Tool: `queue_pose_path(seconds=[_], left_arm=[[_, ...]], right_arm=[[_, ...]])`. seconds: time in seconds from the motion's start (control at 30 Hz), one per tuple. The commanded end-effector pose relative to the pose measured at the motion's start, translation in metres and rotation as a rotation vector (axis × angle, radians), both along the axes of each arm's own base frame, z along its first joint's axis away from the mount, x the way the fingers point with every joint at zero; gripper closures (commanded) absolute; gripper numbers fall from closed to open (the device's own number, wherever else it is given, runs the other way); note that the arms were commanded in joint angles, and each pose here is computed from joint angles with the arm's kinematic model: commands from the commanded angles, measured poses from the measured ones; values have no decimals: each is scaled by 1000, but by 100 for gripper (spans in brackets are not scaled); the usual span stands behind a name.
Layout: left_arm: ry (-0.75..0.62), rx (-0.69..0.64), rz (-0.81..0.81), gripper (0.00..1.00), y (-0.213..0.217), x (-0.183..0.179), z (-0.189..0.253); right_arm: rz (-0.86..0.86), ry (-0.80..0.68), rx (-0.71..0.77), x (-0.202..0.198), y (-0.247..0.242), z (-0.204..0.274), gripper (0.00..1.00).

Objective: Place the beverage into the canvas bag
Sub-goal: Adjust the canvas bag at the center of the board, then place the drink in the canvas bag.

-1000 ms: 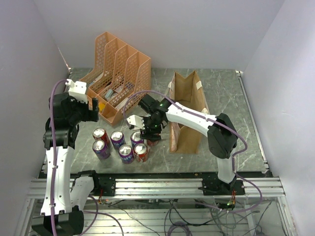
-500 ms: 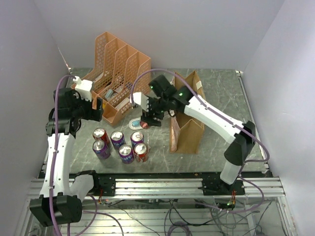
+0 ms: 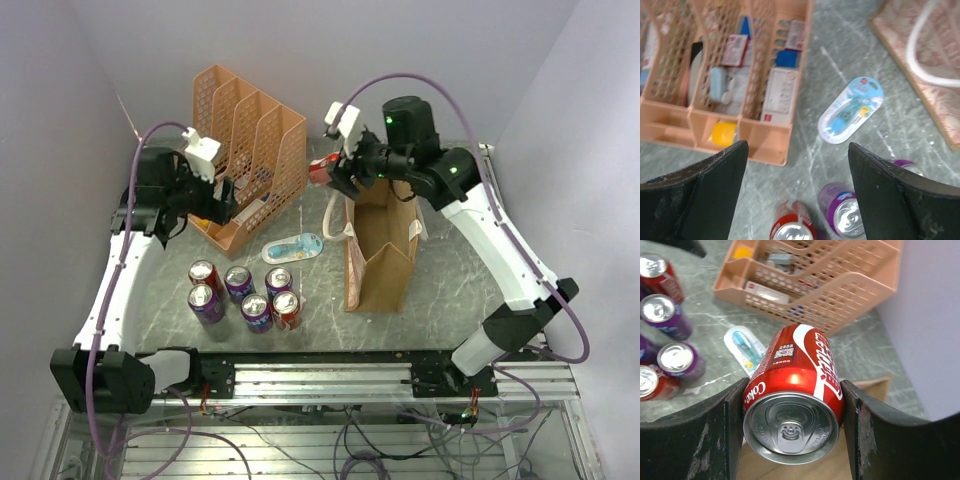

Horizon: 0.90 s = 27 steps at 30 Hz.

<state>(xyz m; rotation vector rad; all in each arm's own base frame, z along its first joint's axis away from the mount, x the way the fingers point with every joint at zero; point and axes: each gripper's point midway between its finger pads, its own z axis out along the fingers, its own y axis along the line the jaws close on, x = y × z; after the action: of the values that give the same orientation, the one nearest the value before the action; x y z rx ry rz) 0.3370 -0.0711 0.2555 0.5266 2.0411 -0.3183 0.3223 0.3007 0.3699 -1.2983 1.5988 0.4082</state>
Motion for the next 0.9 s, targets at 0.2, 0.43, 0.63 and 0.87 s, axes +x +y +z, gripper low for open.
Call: queue_pose_path(seconds=[0.2,0.43,0.63,0.87], left_arm=[[-42,-270,-218,13,-120,21,65],[22,-406,-303,14,-197,23,81],[109,-452,-279,17,-251,31,66],[253,-509,-259,22,-293,39,36]], right_arm=[[-305,-95,110,28,-73,39,73],[-377,-39,96,34,-101,13,73],[-387,16,70,41,-115,-11,73],[-408,66,29,47,-126,-38,73]])
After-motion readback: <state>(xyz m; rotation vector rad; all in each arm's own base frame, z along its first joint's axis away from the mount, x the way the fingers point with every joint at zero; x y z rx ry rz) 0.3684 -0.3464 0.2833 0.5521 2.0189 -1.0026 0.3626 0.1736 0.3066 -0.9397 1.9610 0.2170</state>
